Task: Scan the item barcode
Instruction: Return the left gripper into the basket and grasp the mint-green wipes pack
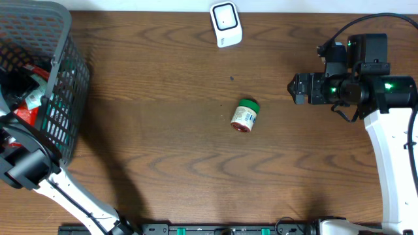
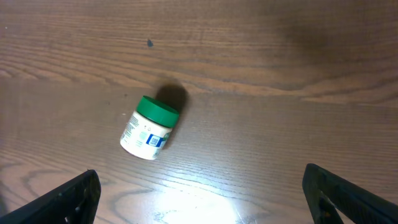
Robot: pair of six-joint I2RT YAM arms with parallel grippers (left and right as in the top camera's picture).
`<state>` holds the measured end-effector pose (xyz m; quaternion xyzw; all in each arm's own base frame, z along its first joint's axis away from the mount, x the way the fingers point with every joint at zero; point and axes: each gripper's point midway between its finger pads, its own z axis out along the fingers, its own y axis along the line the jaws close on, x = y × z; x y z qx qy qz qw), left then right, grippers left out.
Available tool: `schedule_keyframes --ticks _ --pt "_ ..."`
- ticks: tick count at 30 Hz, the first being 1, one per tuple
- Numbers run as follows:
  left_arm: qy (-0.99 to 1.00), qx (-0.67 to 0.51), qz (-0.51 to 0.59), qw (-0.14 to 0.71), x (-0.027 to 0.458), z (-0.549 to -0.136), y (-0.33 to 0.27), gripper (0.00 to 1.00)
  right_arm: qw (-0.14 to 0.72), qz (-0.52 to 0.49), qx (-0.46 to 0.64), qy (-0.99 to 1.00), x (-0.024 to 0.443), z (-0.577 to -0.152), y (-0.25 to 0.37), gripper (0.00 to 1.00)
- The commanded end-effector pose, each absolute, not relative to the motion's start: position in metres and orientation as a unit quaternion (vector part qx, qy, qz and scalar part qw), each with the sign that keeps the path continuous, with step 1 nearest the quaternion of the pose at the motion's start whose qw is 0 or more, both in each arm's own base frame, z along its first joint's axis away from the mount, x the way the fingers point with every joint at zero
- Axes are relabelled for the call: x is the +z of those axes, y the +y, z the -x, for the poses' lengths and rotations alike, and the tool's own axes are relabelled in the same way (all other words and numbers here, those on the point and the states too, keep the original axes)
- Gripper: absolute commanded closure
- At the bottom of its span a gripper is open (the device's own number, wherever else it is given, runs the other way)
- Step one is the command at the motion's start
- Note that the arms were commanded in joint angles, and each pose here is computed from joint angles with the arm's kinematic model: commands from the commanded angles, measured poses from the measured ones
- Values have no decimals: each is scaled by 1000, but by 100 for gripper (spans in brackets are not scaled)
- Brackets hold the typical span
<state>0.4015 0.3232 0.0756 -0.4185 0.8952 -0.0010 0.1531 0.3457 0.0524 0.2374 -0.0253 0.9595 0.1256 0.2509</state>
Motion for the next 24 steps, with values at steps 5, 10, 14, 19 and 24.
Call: schedule_keyframes --ticks 5,10,14,19,24 --pt "897 -30 412 156 60 -411 318 25 255 20 132 958 241 -347 52 1" --pt "897 -29 412 156 59 -411 319 25 255 20 132 958 241 -347 52 1" --pt "898 -30 410 155 58 -412 317 25 255 19 132 958 241 -347 52 1" --pt "899 -31 411 151 55 -410 316 25 255 20 132 958 241 -347 52 1" --pt "899 -38 409 152 50 -412 313 21 255 19 132 958 241 -347 52 1"
